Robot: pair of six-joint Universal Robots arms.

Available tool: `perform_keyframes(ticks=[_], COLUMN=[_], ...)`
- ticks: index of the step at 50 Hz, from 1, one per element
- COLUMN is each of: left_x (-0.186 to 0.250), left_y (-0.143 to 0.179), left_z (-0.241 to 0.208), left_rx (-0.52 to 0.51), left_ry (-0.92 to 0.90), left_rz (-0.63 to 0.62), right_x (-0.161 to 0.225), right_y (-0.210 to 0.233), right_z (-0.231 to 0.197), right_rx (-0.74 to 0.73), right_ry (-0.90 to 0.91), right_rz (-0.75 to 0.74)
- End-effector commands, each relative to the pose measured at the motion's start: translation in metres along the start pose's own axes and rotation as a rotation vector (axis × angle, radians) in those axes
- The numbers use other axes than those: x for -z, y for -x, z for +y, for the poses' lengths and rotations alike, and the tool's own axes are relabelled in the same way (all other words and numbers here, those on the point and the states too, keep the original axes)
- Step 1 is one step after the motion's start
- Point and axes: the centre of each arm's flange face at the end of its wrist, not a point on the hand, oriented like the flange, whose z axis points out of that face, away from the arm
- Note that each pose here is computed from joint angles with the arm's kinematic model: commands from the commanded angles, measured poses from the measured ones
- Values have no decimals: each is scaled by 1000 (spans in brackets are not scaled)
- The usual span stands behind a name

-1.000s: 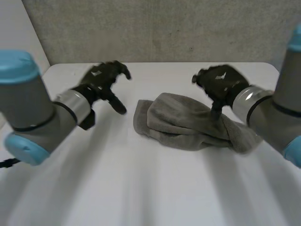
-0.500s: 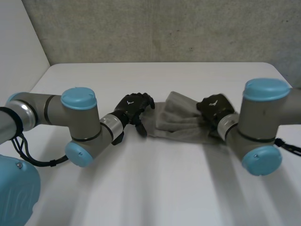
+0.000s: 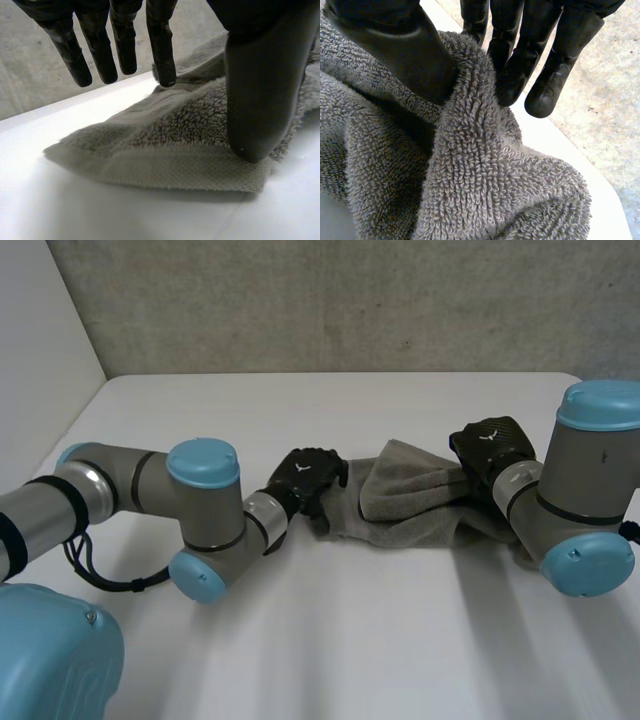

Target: Fold the towel.

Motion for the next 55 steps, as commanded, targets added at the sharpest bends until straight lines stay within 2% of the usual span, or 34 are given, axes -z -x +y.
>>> perform_keyframes(ticks=[1,10,13,15,19,26,29,34,36,42,46,49,51,52,55], left_x=[1,6,14,29,49,105,115,154,162,186,192,193,192,192,190], left_y=[-13,-7,7,38,62,98,99,78,70,38,31,32,40,40,53], left_z=[1,-14,-32,-50,-68,-90,-85,-63,-55,-28,-20,-20,-27,-27,-39], left_rx=[-6,-14,-30,-45,-58,-44,-31,27,47,109,122,83,-21,-21,-107], left_ry=[7,-3,-9,-5,-14,-17,3,70,90,152,167,169,150,149,123], left_rz=[26,-6,-60,-153,-216,-321,-314,-189,-148,-16,10,10,-6,-6,-40], right_x=[-1,5,11,15,30,47,57,77,88,105,118,121,121,121,117], right_y=[-4,-24,-34,-37,-42,-31,-19,-8,2,12,17,16,13,11,5], right_z=[-1,-19,-29,-34,-45,-32,-18,-9,-4,8,10,5,1,-3,-16], right_rx=[-4,-40,-56,-56,-58,-75,-67,-30,30,151,241,254,257,259,255], right_ry=[-3,-49,-75,-80,-62,47,107,123,127,181,221,206,192,177,127], right_rz=[13,61,84,88,70,-4,-62,-161,-235,-334,-402,-403,-392,-379,-339])
